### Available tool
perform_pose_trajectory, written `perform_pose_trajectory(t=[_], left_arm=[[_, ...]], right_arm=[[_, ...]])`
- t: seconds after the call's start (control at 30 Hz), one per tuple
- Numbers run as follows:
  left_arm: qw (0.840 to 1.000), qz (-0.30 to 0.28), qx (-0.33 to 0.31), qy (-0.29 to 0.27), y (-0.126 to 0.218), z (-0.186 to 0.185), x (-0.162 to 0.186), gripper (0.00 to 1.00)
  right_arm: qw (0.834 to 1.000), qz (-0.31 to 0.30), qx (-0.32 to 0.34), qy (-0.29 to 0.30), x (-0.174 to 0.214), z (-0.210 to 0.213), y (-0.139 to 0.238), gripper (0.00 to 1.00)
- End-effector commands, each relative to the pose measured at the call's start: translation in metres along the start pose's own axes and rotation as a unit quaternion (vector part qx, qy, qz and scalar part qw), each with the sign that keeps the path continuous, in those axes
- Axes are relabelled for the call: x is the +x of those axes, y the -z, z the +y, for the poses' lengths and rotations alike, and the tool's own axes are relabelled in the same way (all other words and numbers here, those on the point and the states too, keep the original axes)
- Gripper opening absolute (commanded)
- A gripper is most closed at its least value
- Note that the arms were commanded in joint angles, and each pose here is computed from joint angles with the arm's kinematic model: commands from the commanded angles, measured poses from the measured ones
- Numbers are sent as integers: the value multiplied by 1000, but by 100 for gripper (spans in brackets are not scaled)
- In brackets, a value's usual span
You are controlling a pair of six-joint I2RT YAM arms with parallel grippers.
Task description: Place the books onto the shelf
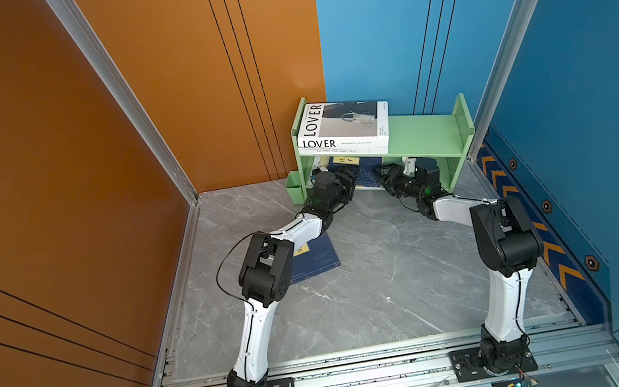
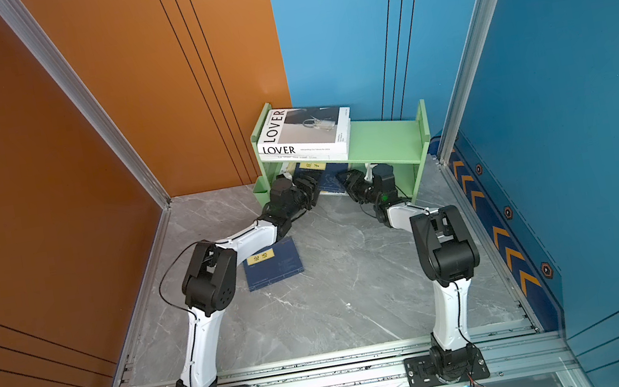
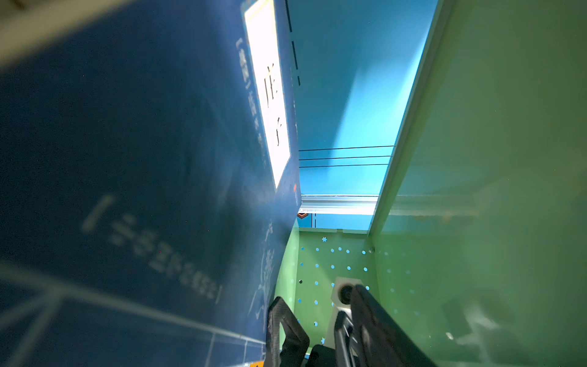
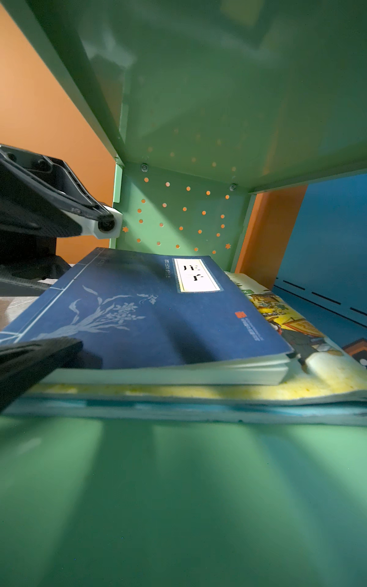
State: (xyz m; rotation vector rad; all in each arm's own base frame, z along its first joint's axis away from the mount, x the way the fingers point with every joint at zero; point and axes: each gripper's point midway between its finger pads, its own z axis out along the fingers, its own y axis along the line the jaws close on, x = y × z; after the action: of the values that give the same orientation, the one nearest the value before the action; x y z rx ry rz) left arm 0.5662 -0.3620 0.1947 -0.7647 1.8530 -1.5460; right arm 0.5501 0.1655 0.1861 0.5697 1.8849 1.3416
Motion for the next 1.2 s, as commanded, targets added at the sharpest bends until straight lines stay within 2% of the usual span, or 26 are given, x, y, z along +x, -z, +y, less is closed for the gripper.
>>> perform_pose_trajectory(t=[0.0, 0.57, 1.17], left_arm=[[999, 11, -33, 6, 7, 10, -6, 69], [999, 4, -42, -7, 26, 6, -24, 72], [996, 80, -27, -33, 37, -6, -18, 73]], right_arm=[[997, 18, 71, -25, 18, -44, 5, 54], [998, 7, 57, -29, 14, -37, 0, 54], [998, 4, 56, -28, 20, -34, 0, 54]])
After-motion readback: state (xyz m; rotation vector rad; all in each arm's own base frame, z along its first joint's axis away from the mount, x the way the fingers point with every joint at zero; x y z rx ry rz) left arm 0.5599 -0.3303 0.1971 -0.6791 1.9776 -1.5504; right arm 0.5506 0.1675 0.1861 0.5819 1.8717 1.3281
